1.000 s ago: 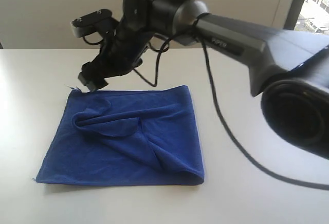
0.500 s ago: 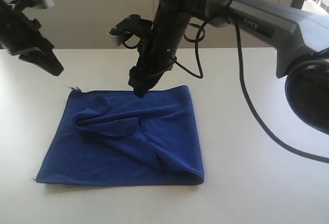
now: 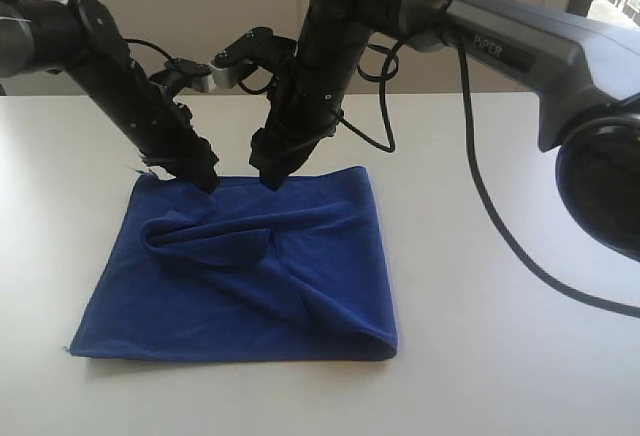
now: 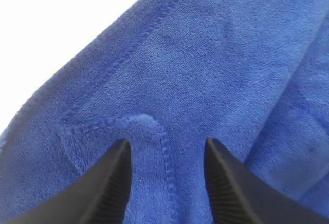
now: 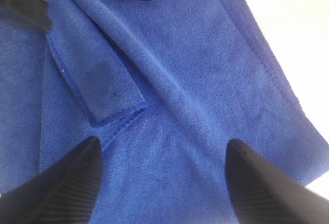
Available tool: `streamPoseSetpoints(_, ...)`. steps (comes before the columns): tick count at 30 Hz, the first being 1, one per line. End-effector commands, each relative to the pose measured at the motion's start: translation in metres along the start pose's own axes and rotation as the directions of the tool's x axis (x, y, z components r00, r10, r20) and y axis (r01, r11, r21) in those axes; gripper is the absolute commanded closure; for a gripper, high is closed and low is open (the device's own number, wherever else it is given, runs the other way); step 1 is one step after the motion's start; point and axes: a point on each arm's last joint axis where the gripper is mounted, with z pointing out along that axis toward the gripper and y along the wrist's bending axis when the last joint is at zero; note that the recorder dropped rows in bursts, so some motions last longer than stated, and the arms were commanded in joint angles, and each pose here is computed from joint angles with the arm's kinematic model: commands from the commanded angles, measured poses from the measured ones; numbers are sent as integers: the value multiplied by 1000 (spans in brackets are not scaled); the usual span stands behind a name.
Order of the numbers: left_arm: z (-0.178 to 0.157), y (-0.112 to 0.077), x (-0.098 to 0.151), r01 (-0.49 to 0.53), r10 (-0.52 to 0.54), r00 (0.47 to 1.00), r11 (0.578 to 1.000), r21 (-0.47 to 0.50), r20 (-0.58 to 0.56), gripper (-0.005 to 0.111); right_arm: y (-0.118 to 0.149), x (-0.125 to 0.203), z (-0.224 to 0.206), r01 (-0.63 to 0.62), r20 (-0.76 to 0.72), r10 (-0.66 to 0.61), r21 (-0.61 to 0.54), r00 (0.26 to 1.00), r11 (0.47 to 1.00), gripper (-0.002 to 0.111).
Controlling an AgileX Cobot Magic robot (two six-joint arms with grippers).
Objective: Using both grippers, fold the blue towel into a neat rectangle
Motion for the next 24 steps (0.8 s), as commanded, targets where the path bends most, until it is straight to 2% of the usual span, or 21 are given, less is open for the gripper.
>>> streamPoseSetpoints(1, 17, 1, 1, 28, -28, 999, 1000, -9, -24, 58, -2, 1, -5, -11, 5, 11, 3, 1000, 1000, 45)
streamPoseSetpoints(17, 45, 10, 8, 63, -64, 997, 998, -16, -48, 58, -2, 1, -5, -16, 5, 16, 3, 1000, 1000, 45)
streamPoseSetpoints(24, 46, 14, 11, 87, -91, 993, 995, -53, -73, 79, -2, 1, -5, -16, 5, 16, 3, 1000, 1000, 45)
